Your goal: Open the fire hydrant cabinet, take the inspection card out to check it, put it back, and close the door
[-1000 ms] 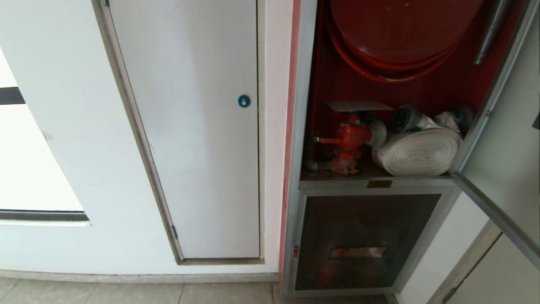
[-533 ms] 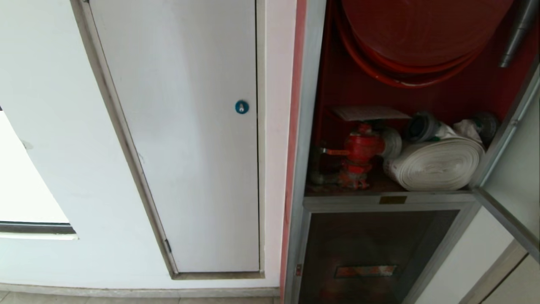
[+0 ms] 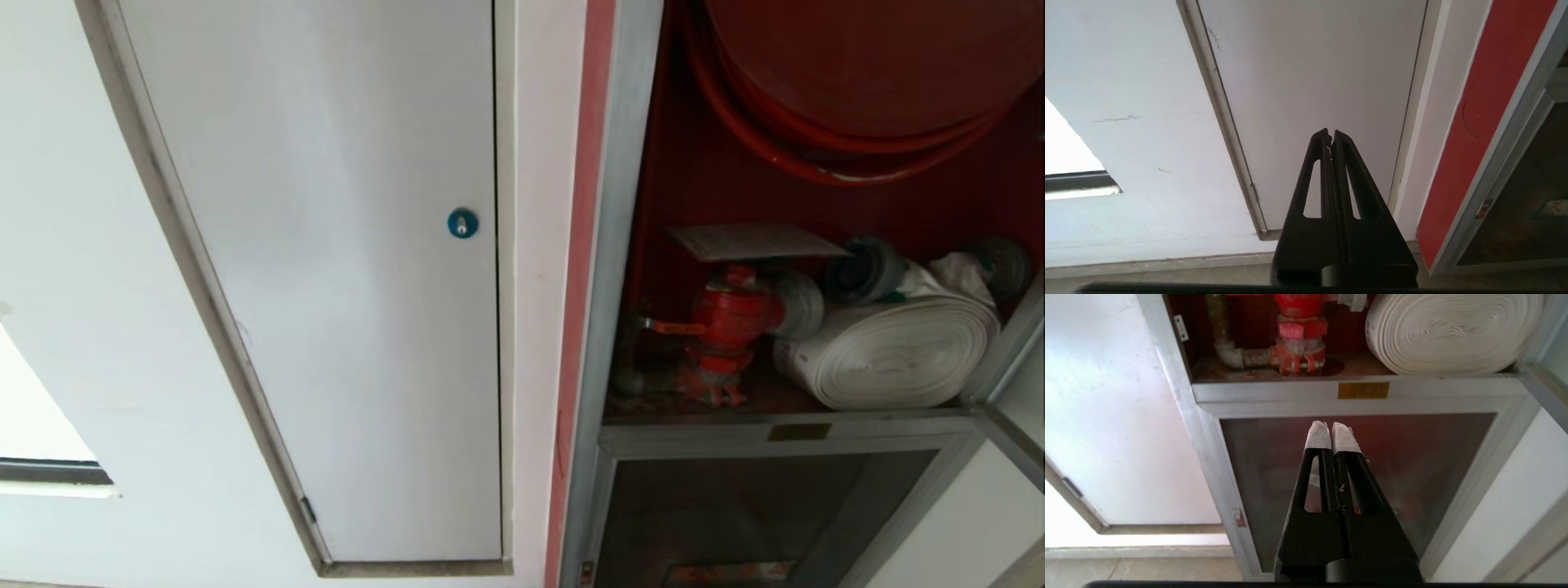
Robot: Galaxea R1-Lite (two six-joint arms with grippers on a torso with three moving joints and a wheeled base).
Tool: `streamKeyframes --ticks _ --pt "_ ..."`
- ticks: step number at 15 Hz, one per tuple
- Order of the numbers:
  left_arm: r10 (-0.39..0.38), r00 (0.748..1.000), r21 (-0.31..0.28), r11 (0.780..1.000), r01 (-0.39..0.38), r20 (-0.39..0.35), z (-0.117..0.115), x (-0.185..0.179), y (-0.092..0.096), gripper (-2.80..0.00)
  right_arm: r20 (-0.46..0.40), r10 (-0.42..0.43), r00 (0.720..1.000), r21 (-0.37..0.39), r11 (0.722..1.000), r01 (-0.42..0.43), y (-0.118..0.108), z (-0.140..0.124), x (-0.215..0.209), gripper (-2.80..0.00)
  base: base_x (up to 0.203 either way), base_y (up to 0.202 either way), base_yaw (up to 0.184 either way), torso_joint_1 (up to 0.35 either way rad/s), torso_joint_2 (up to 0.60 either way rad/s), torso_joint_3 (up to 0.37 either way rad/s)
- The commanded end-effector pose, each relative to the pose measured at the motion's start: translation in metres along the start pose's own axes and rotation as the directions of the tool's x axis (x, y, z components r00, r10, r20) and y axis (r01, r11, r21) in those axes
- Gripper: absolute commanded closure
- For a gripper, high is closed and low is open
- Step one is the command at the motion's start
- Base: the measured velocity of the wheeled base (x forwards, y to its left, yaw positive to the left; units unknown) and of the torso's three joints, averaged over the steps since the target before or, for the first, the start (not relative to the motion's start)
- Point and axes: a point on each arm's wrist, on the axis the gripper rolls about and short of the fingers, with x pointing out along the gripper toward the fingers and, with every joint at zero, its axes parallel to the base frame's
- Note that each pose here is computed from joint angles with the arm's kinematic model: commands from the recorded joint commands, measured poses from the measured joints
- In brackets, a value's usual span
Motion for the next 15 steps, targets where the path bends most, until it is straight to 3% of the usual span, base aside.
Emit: streamKeyframes --ticks 1,12,15 --pt "0.000 1.000 0.000 1.000 0.000 -0.012 -0.0033 0.0009 -0.0001 0.00 -0.004 0.000 1.000 0.000 1.000 0.000 0.0000 -0.0008 0.0003 0.00 0.198 0.000 0.000 0.001 0.00 0.003" --pt "0.000 1.000 -0.002 1.000 0.000 -0.013 -0.0033 0.0010 -0.0001 0.00 -0.004 0.000 1.000 0.000 1.000 0.000 0.0000 -0.0008 0.0003 0.00 0.195 0.000 0.000 0.003 0.00 0.004" --pt "0.000 1.000 -0.002 1.000 0.000 -0.011 -0.0033 0.0009 -0.0001 0.00 -0.004 0.000 1.000 0.000 1.000 0.000 0.0000 -0.0008 0.0003 0.00 0.046 0.000 -0.001 0.002 0.00 -0.001"
